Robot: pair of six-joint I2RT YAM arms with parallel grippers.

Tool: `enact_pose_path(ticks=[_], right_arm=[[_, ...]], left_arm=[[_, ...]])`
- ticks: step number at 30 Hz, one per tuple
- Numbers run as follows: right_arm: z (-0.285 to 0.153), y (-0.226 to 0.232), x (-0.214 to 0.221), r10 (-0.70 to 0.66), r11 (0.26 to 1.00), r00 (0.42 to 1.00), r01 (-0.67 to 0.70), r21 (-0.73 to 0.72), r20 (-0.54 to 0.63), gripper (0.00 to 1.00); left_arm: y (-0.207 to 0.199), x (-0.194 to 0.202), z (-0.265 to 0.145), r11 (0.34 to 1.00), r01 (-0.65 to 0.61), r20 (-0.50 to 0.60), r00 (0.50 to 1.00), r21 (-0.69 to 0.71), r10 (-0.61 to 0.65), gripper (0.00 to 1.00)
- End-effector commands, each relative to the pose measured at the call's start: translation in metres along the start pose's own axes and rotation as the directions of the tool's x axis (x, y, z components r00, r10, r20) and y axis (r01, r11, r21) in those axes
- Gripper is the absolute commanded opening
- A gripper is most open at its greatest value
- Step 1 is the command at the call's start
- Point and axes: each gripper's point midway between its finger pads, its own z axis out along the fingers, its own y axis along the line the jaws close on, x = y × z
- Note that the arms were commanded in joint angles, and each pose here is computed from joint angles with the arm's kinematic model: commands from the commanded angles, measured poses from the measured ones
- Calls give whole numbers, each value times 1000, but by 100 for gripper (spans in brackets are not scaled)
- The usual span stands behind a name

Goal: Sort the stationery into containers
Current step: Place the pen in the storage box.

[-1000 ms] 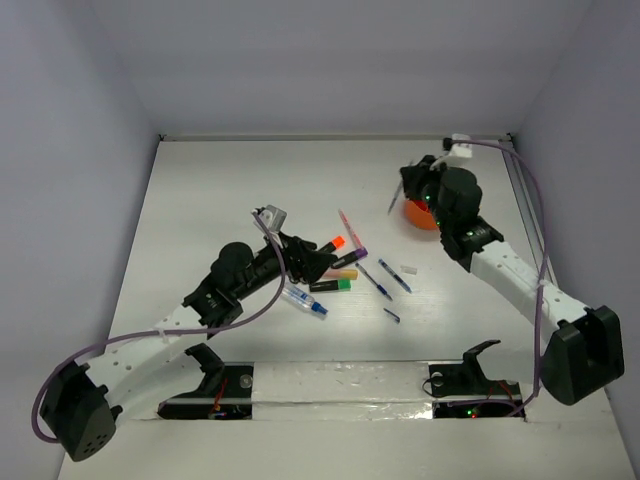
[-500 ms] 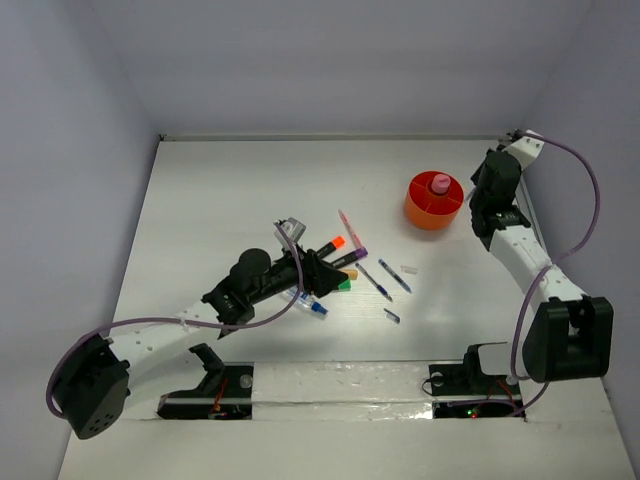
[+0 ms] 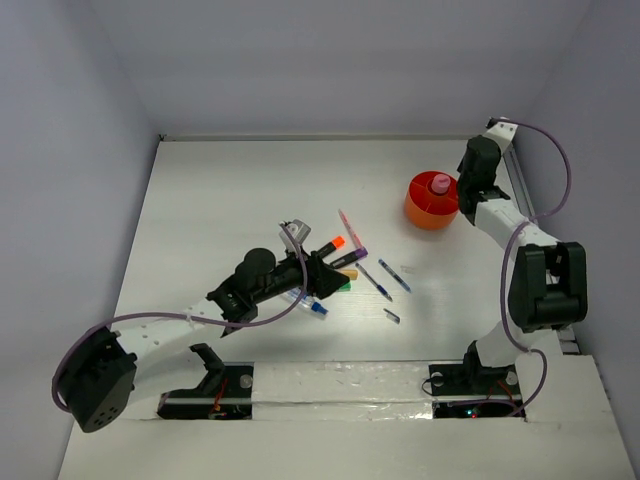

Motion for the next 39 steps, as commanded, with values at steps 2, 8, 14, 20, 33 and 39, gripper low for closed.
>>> enact_pose_path(ticks=[2, 8, 14, 20, 33, 39], right_arm=[[6, 11, -34, 59, 998, 994, -56, -36, 88, 0], [-7, 10, -38, 75, 995, 992, -69, -70, 97, 0], [0, 11, -12, 46, 997, 998, -43, -67, 39, 0], [-1, 13, 3, 51, 996, 999, -51, -80, 1, 15], [-26, 19, -20, 96, 984, 995, -100, -147, -40, 60], [-69, 36, -1, 166, 923, 972, -212, -320, -165, 0]], left_arm=[[-12, -13, 3, 998, -36, 42, 999, 47, 34, 60], [-9, -11, 5, 999, -33, 37, 999, 42, 32, 60], [-13, -11, 7, 998, -32, 38, 999, 53, 30, 60], [-19, -10, 9, 998, -24, 31, 999, 62, 22, 59], [-18, -13, 21, 997, -75, 18, 997, 22, 74, 58], [-7, -29, 40, 977, -209, 14, 978, -40, 210, 36]])
